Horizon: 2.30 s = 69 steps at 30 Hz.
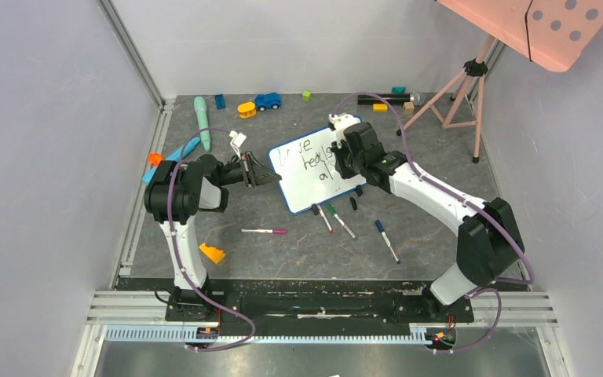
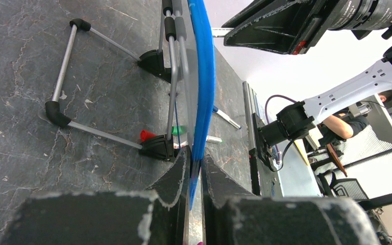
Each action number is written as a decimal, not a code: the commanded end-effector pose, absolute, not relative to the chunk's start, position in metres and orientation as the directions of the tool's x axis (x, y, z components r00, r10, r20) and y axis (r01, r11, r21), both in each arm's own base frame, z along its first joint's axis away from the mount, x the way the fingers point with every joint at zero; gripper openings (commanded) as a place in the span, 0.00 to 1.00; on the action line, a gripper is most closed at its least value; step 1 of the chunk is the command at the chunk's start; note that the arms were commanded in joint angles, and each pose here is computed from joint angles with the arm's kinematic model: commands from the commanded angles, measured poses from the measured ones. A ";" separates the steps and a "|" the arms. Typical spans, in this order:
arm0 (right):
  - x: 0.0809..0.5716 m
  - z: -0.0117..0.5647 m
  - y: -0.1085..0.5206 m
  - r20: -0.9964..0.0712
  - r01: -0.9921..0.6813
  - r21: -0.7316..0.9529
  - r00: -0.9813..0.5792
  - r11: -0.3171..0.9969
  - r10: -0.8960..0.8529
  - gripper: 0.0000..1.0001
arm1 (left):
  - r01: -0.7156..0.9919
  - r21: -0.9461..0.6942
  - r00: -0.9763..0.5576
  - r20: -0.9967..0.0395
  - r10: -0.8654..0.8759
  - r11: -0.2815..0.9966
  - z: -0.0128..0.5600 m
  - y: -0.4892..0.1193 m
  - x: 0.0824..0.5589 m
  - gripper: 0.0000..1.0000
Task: Write a sentence on the whiteboard
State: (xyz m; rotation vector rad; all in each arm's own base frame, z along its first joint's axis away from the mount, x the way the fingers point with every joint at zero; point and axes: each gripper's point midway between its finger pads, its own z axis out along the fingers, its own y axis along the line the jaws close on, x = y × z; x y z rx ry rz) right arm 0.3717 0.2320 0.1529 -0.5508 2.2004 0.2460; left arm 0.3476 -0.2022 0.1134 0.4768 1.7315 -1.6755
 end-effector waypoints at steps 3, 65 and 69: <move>0.360 0.137 0.223 -0.766 -0.441 0.003 -0.578 0.897 -0.281 0.00 | 0.716 -0.695 -0.685 -0.717 -0.126 0.062 0.115 -0.204 0.332 0.02; 0.354 0.150 0.204 -0.794 -0.405 0.018 -0.561 0.914 -0.233 0.00 | 0.720 -0.691 -0.681 -0.721 -0.127 0.064 0.115 -0.204 0.331 0.02; 0.357 0.149 0.203 -0.792 -0.401 0.007 -0.562 0.916 -0.239 0.00 | 0.721 -0.690 -0.680 -0.722 -0.125 0.063 0.115 -0.204 0.331 0.02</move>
